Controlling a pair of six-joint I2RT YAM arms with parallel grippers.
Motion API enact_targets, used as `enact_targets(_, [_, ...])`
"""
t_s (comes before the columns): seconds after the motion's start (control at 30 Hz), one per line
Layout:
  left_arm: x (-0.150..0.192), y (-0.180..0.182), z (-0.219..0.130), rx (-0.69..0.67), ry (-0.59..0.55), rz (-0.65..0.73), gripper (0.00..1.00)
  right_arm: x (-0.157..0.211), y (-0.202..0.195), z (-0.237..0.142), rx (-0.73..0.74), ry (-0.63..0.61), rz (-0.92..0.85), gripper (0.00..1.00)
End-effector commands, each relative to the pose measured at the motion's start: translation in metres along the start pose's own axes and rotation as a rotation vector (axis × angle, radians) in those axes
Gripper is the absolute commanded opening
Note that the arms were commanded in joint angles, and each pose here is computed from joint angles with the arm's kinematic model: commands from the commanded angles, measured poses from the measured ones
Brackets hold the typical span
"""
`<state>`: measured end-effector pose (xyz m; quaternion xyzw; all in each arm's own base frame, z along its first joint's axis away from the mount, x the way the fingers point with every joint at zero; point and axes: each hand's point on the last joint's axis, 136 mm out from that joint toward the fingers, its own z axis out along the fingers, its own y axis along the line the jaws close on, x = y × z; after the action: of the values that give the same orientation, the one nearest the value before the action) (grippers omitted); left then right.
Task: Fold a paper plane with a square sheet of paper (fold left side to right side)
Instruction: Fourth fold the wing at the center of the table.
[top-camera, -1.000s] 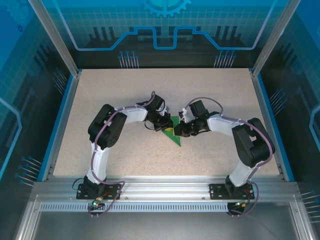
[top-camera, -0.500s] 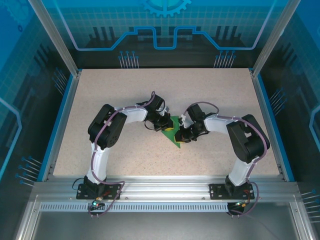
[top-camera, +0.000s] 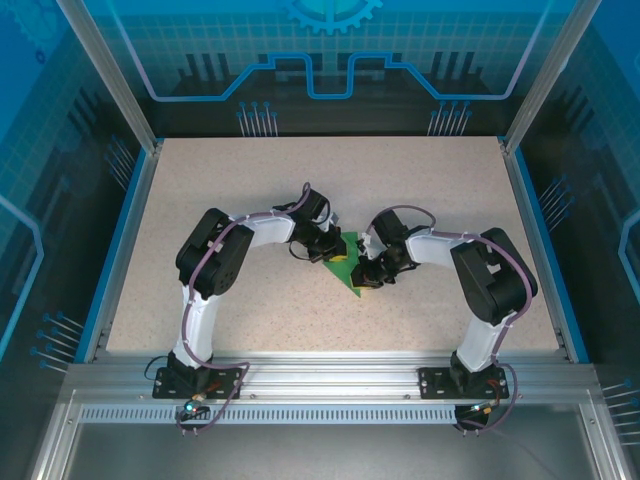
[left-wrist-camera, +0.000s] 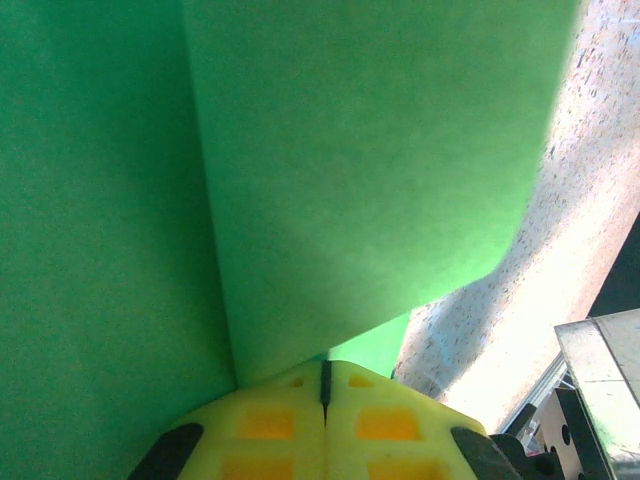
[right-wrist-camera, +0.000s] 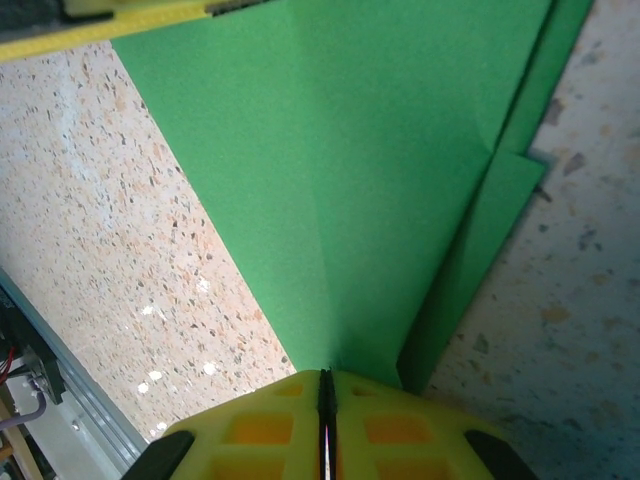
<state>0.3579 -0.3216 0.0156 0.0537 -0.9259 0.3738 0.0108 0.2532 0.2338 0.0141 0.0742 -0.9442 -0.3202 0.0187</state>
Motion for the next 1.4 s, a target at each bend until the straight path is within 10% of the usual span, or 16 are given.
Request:
enact_targets(0.0, [0.017,0.036,0.005,-0.109,0.044,-0.062,0.05,0.017,-0.007,0.007,0.035,0.073,0.015,0.11])
enact_targets(1.37, [0.012,0.05,0.002,-0.128,0.026,-0.106,0.05,0.093,-0.023,-0.009,0.08,0.198,0.109,0.07])
